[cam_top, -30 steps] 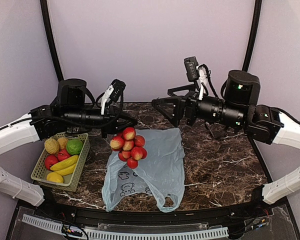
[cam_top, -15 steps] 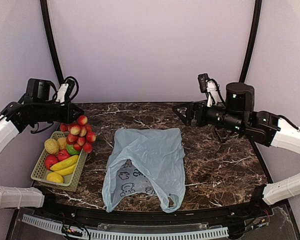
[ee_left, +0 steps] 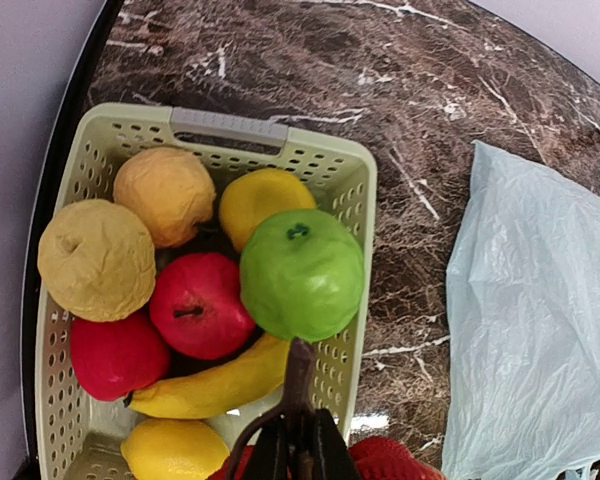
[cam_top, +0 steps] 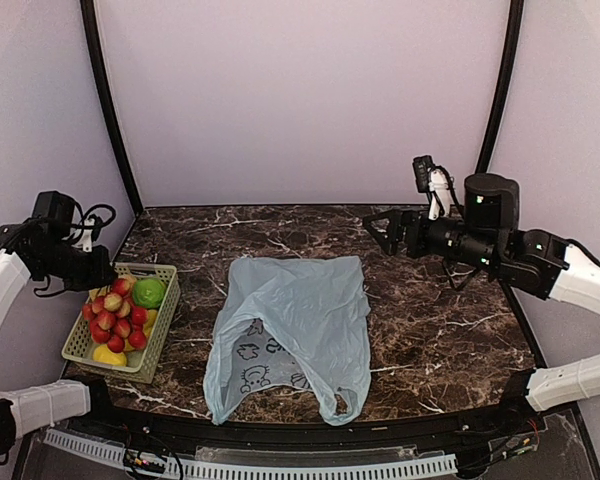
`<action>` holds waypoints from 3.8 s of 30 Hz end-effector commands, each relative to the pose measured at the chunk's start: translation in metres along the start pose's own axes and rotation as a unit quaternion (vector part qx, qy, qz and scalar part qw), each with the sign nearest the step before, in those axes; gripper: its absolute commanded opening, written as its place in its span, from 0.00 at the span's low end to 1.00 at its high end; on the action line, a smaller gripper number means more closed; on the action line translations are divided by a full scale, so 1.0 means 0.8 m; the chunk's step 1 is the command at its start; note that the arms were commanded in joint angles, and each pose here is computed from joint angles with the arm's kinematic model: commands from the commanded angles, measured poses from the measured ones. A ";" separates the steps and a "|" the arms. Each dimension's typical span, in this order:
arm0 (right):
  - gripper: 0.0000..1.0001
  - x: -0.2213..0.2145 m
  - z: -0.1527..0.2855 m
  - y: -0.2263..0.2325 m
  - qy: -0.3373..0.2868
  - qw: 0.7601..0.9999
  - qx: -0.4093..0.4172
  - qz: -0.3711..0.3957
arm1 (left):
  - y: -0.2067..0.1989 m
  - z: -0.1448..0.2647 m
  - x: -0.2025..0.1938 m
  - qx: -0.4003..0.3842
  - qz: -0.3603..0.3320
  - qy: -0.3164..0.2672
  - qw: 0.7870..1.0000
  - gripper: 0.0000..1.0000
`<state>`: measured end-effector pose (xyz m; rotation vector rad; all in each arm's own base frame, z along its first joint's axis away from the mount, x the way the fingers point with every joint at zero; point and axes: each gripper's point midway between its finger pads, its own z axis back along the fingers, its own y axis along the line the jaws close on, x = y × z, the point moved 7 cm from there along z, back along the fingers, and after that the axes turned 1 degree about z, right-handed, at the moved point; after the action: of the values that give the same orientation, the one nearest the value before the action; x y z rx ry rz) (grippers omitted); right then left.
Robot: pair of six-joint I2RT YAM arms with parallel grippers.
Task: Untie the knot of the plastic bag and take out the fruit
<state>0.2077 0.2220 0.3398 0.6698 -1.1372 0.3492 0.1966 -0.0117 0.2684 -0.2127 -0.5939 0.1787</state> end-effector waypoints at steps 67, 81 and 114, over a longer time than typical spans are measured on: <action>0.91 -0.132 -0.017 0.062 0.161 0.983 0.069 0.062 | -0.174 -0.017 -0.081 -0.336 -0.232 0.047 0.912 0.73; 0.94 -0.190 -0.040 0.108 0.199 0.976 0.024 0.085 | -0.198 -0.062 -0.128 -0.336 -0.261 0.071 0.902 0.80; 0.99 -0.209 -0.073 0.156 0.210 0.966 -0.002 0.150 | -0.236 -0.050 -0.128 -0.402 -0.253 0.067 0.878 0.01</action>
<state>0.1086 0.3578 0.2082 0.4280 -0.8044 0.7338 0.1559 -0.2170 0.2105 -0.8082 -0.5107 -0.5862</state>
